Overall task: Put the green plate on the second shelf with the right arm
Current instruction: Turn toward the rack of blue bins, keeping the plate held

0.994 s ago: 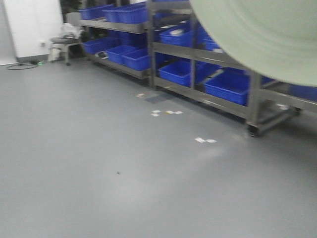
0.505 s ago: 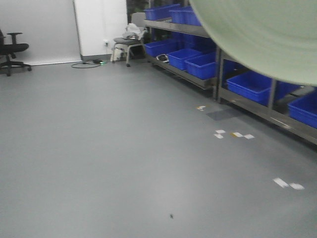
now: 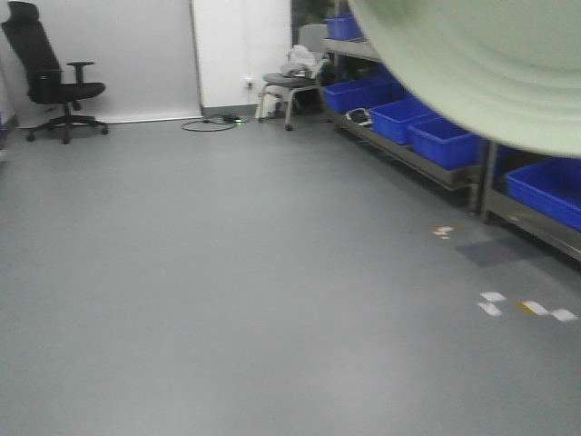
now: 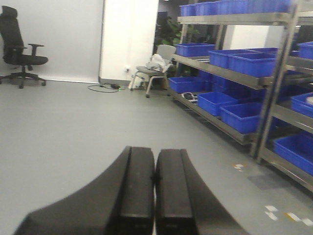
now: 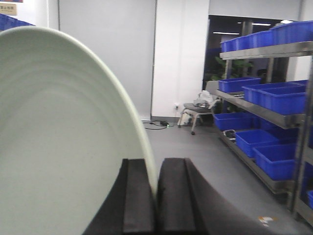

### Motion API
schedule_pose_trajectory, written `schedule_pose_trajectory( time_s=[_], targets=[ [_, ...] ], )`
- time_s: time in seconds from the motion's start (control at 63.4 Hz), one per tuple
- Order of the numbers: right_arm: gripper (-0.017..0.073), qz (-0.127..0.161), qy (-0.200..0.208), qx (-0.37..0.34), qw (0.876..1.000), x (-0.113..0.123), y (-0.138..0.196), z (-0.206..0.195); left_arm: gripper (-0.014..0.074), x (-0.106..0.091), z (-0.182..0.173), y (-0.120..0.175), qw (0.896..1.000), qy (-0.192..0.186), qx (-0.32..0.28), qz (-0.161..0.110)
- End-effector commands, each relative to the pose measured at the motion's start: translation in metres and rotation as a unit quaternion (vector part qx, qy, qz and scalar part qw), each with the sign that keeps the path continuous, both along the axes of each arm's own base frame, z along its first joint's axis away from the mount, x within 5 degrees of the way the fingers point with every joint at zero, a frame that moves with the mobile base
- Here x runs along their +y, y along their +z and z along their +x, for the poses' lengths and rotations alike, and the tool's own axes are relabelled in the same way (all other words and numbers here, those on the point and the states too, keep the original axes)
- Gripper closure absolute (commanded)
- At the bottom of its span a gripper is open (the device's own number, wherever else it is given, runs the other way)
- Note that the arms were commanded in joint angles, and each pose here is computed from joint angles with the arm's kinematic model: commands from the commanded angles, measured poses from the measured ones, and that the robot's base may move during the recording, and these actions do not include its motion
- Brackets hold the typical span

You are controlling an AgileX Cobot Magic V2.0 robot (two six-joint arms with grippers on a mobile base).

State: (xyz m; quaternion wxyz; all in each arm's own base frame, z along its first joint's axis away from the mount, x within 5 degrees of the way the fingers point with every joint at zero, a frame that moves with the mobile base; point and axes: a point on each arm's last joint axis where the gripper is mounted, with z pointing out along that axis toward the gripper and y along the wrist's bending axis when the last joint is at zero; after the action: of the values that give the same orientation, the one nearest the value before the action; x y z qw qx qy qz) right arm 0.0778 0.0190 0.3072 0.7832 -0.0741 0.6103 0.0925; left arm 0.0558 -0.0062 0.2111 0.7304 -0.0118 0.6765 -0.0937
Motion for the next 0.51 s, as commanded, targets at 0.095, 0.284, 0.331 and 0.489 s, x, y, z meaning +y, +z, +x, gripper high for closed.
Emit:
schedule_pose_trajectory(
  time_s=[0.095,0.284,0.331,0.489],
  targets=[
    [0.0503,0.019,0.003,-0.068,0.997,-0.0007,0.0205,-0.0047,0.0463,-0.0002,-0.0001,-0.0058,1.0,-0.003,-0.026,-0.008],
    [0.0503,0.019,0.003,-0.068,0.997,-0.0007,0.0205,-0.0047,0.0463,-0.0002,-0.0001,-0.0058,1.0,-0.003,-0.026,-0.008],
    [0.0503,0.019,0.003,-0.068,0.997,-0.0007,0.0205,-0.0047,0.0463,-0.0002,-0.0001,-0.0058,1.0,-0.003,-0.026,-0.008],
    [0.0503,0.019,0.003,-0.068,0.997,-0.0007,0.0205,-0.0047,0.0463,-0.0002,-0.0001,-0.0058,1.0,-0.003,-0.026,-0.008]
  ],
)
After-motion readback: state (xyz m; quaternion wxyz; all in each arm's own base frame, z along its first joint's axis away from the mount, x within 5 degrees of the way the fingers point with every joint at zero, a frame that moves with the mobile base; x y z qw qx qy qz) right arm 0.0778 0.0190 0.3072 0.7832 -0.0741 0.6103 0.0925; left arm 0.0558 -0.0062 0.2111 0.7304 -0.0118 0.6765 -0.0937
